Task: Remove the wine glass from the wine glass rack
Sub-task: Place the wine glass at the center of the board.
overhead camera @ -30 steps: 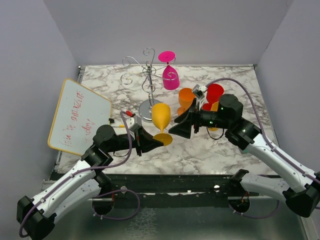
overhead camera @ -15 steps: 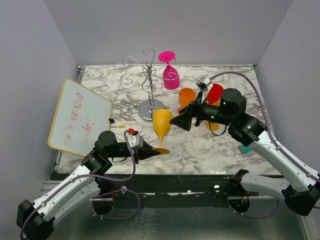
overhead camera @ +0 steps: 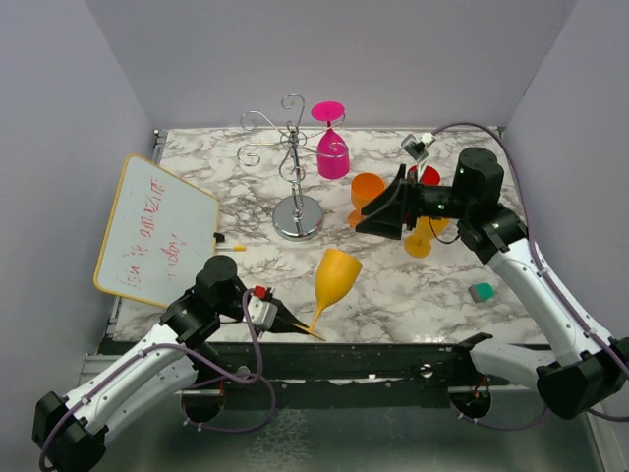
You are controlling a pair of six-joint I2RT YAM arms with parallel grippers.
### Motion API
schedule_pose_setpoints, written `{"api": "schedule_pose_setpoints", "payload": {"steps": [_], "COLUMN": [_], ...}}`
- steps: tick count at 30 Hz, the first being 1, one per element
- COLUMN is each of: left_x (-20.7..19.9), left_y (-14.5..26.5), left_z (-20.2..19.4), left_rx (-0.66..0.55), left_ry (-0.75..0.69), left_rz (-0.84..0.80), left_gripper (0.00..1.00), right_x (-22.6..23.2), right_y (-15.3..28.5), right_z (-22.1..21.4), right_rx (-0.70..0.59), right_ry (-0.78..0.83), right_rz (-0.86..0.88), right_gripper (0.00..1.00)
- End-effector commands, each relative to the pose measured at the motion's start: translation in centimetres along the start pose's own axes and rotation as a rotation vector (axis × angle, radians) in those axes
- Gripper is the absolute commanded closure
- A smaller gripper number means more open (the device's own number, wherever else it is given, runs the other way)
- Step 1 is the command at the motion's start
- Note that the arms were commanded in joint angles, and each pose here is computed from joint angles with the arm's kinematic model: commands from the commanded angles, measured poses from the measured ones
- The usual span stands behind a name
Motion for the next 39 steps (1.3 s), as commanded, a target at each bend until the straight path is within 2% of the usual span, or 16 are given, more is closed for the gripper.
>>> {"api": "schedule_pose_setpoints", "payload": {"steps": [1, 5, 9, 15, 20, 24, 29, 36, 39], "left_x": [-0.9, -0.6, -0.4, -0.6, -0.7, -0.4, -0.3, -0.3, -0.3], "left_y": [-0.1, -0.2, -0.2, -0.2, 0.0, 0.0, 0.0, 0.0, -0.1], "left_z": [0.3, -0.1, -0.1, -0.1, -0.1, -0.2, -0.5, -0.5, -0.7], "left_rx": [-0.018, -0.010, -0.010, -0.011, -0.012, 0.000, 0.015, 0.014, 0.016], "left_ry": [-0.101, -0.092, -0.105, -0.110, -0.127, -0.125, -0.108, -0.103, -0.087], "left_rz": [-0.134, -0.137, -0.137, -0.132, -0.121, -0.102, -0.079, -0.081, -0.088], "left_gripper": [1.00, 1.00, 1.00, 1.00, 1.00, 1.00, 1.00, 1.00, 1.00], "right_x": [-0.6, -2.2, -2.3, -3.0, -2.4, -1.5, 0.1, 0.4, 0.4], "right_y": [0.7, 0.2, -0.1, -1.7, -3.0, -3.6, -2.7, -2.4, -2.5], "right_z": [-0.3, -1.5, -2.9, -5.3, -6.5, -7.2, -7.1, -7.1, -6.9], "right_rx": [0.080, 0.144, 0.184, 0.269, 0.329, 0.370, 0.350, 0.362, 0.342], "right_ry": [-0.083, -0.143, -0.190, -0.234, -0.247, -0.261, -0.258, -0.266, -0.272], "right_rz": [0.225, 0.189, 0.246, 0.181, 0.233, 0.310, 0.439, 0.419, 0.432], "right_gripper": [0.09, 0.11, 0.14, 0.18, 0.22, 0.32, 0.42, 0.53, 0.63]}}
Point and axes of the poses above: each gripper's point midway between its finger pads, its own y axis back along the fingers, its own x axis along the line the jaws close on, z = x × y, the point moved 8 cm from there along y, back along the fingers, and after that the axes turned 4 degrees about y, right-handed, at the moved point
